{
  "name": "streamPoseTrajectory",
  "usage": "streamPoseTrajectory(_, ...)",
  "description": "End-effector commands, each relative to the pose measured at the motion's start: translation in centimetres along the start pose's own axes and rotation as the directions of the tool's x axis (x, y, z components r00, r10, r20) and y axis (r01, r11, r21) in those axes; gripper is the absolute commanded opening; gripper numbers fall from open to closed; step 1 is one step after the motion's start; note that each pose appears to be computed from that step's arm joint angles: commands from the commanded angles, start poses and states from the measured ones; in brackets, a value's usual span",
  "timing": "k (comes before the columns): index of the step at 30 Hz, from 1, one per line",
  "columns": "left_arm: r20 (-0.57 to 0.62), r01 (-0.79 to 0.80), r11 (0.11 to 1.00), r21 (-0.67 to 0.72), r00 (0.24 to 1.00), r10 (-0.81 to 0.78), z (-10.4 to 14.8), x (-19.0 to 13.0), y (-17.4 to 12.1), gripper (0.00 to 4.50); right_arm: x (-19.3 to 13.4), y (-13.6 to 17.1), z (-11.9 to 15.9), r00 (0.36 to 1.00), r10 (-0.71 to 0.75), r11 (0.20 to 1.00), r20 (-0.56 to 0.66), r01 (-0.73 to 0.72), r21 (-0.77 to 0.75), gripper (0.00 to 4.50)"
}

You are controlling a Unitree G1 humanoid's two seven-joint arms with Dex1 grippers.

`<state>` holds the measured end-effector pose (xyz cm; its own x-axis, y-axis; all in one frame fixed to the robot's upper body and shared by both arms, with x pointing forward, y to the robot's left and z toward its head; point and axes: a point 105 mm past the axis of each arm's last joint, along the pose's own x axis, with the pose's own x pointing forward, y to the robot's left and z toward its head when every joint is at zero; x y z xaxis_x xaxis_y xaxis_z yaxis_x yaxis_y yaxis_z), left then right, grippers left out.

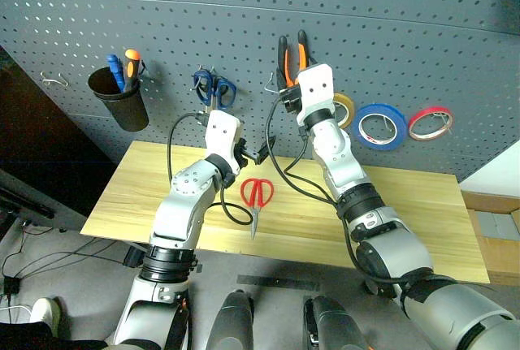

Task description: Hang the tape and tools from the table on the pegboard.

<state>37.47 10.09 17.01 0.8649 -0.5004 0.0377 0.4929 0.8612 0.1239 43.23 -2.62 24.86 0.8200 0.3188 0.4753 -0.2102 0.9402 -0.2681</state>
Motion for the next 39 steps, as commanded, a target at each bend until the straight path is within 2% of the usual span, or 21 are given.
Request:
streamPoseTrajectory(1, 0.053, 0.003, 1.0, 0.024, 0.999, -0.004, 1.6, -0.2, -0.2, 4.5, 0.8, -1.8, 1.2, 0.999, -0.047, 0.999, 0.02, 0.047, -0.009, 2.81)
streamPoseTrajectory(6, 0.056, 0.003, 1.0, 0.024, 0.998, -0.004, 1.7, 0.0, -0.1, 4.5, 1.3, -3.5, 1.9, 0.995, -0.087, 0.994, 0.041, 0.089, -0.057, 2.81)
streamPoseTrajectory(10, 0.061, 0.0, 1.0, 0.024, 0.998, -0.001, 1.7, 0.0, 0.0, 4.5, 1.4, -4.5, 4.3, 0.987, -0.109, 0.989, 0.117, 0.119, -0.083, 2.81)
streamPoseTrajectory(20, 0.076, -0.001, 1.0, 0.022, 0.997, 0.0, 1.8, 0.1, -0.2, 4.5, 1.4, -2.9, 9.5, 0.968, -0.099, 0.995, 0.23, 0.102, -0.004, 2.81)
streamPoseTrajectory(25, 0.078, -0.005, 1.0, 0.026, 0.997, 0.003, 1.8, 0.0, 0.0, 4.5, 1.8, -1.5, 11.1, 0.959, -0.1, 0.994, 0.264, 0.087, 0.059, 2.81)
streamPoseTrajectory(34, 0.067, -0.015, 0.999, 0.028, 0.998, 0.013, 1.6, -0.2, 0.2, 4.5, 3.0, 0.1, 12.6, 0.952, -0.091, 0.989, 0.292, 0.051, 0.141, 2.81)
streamPoseTrajectory(39, 0.067, -0.019, 0.999, 0.028, 0.998, 0.017, 1.7, -0.2, 0.3, 4.5, 2.7, 1.2, 10.5, 0.964, -0.071, 0.991, 0.257, 0.038, 0.131, 2.81)
